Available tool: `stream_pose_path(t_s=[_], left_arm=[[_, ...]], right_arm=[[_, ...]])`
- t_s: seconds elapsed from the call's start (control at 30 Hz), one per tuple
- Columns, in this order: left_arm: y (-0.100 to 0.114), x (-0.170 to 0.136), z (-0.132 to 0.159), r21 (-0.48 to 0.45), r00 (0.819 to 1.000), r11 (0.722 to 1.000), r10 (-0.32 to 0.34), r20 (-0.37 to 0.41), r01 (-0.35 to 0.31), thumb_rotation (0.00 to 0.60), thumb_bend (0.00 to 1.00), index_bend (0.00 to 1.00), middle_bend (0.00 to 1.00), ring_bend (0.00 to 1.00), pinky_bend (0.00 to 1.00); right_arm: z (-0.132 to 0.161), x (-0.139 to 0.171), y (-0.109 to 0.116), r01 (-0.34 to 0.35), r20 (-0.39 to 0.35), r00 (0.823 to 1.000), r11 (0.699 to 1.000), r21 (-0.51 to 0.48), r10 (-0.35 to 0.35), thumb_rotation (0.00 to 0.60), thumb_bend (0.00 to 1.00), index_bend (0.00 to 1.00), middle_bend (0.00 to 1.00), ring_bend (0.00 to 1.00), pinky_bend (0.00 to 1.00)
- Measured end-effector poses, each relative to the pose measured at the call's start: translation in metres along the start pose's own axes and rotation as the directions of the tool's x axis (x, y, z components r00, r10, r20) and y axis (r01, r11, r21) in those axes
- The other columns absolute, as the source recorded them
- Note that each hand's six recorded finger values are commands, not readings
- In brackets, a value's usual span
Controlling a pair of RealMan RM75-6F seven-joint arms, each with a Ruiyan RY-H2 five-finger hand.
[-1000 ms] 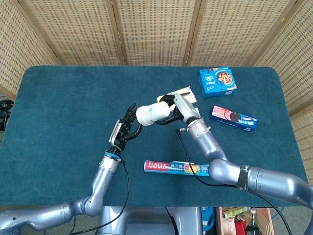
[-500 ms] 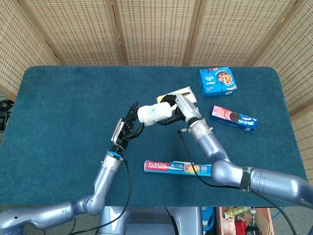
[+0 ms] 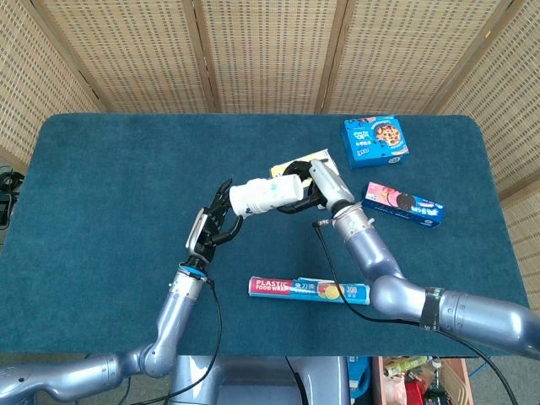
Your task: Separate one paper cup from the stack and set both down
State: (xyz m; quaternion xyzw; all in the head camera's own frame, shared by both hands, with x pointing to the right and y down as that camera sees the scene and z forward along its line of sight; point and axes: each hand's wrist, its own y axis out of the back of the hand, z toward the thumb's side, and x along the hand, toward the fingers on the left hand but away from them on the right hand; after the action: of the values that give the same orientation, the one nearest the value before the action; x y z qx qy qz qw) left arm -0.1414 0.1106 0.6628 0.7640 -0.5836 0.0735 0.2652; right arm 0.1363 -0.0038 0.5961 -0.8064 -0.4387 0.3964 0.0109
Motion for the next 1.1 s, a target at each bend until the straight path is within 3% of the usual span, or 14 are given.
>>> stream_pose_path(t_s=[0.43,0.67,0.77,0.87,0.97,1.1], left_arm=[[0.029,-0.015,0.005,0.049,0.999,0.998,0.035,0.018,-0.036,0.600,0.43,0.63,0.03,0.00,0.00],[0.068,-0.032,0.024,0.211,0.998,0.975,0.061,0.030,-0.066,0.600,0.43,0.63,0.05,0.00,0.00],[0.088,-0.037,0.035,0.325,0.997,0.942,0.075,0.034,-0.082,0.600,0.43,0.63,0.05,0.00,0.00],[0.104,-0.040,0.043,0.446,0.996,0.890,0.088,0.033,-0.094,0.600,0.43,0.63,0.05,0.00,0.00],[0.120,-0.044,0.051,0.567,0.995,0.819,0.098,0.019,-0.092,0.600,0.43,0.63,0.05,0.00,0.00],[0.141,-0.049,0.061,0.714,0.994,0.697,0.110,-0.017,-0.065,0.600,0.43,0.63,0.06,0.00,0.00]], right_arm=[[-0.009,0.004,0.018,0.040,0.011,0.999,0.999,0.020,-0.040,0.600,0.26,0.75,0.62,0.48,0.73],[-0.024,0.011,0.035,0.078,0.036,0.996,0.996,0.035,-0.079,0.600,0.26,0.75,0.62,0.48,0.73],[-0.032,0.015,0.039,0.081,0.051,0.995,0.995,0.063,-0.084,0.600,0.26,0.75,0.61,0.48,0.73],[-0.041,0.020,0.042,0.086,0.062,0.994,0.991,0.106,-0.093,0.600,0.26,0.75,0.61,0.48,0.73],[-0.050,0.025,0.046,0.103,0.069,0.991,0.985,0.140,-0.113,0.600,0.26,0.75,0.61,0.48,0.73],[-0.065,0.033,0.052,0.126,0.081,0.986,0.969,0.211,-0.145,0.600,0.26,0.75,0.61,0.48,0.73]])
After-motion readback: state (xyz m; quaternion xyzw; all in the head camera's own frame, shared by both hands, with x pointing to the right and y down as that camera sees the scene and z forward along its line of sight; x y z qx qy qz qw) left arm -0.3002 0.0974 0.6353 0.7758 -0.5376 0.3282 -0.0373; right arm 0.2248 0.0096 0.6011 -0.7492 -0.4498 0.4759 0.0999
